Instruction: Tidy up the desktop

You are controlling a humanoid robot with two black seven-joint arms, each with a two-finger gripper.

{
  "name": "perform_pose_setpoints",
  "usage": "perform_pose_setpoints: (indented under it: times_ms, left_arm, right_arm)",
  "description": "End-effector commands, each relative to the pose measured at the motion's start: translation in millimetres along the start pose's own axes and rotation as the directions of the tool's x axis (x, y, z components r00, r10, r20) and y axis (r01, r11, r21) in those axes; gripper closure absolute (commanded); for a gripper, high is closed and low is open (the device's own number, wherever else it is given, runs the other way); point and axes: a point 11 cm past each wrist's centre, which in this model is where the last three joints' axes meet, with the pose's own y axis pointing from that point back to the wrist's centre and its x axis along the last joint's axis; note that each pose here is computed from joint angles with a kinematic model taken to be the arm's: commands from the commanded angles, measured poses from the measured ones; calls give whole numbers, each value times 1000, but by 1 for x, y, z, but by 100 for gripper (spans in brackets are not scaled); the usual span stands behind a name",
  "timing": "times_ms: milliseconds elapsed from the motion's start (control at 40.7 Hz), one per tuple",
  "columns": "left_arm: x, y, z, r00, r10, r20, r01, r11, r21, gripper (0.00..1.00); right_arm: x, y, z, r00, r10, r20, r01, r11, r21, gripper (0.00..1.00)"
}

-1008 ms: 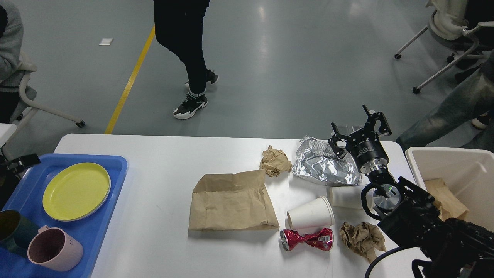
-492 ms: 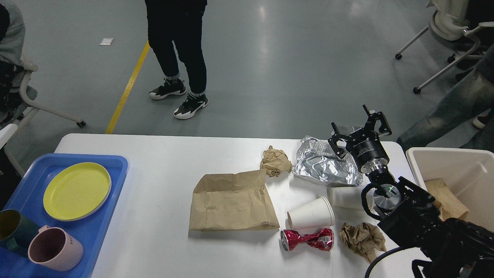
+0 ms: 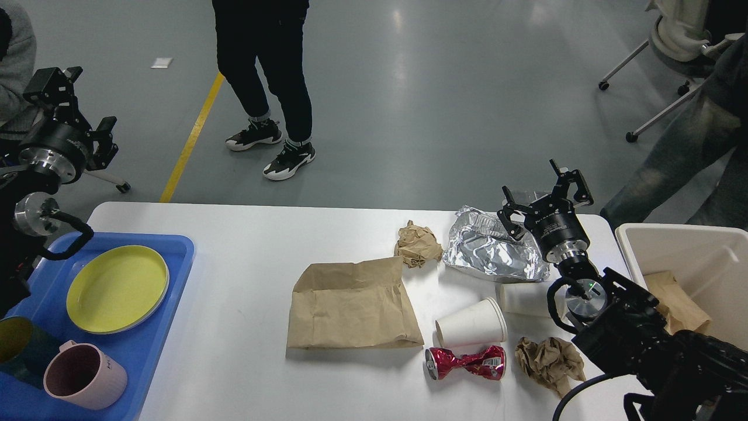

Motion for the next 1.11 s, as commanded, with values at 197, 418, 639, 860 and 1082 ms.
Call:
perform_pose_setpoints:
  times_ms: [197,418,639,860,1082]
  left_arm:
    - [-31,-8,3,996,-60,-65,54,995,-86,2]
    - [-48,-12,-11,993,-45,-107,38,997,-65,2]
    - [-47,-20,1,993,-18,-113,8,996,-88,2]
    - [-54,-22,-15,991,2,-131,-10,998,-60,2]
    - [-67,-21,-38,987,6,-159,-9,1000,-23,2]
  right_arm:
    - [0,0,1,1000,1,1,-1,1000,-1,0]
    - [0,0,1,1000,4,-1,-4,1000,-1,0]
    - [0,0,1,1000,4,-1,-4,1000,-1,0]
    - [0,0,1,1000,4,-1,-4,1000,1,0]
    - [0,0,1,1000,4,-1,-4,1000,-1,0]
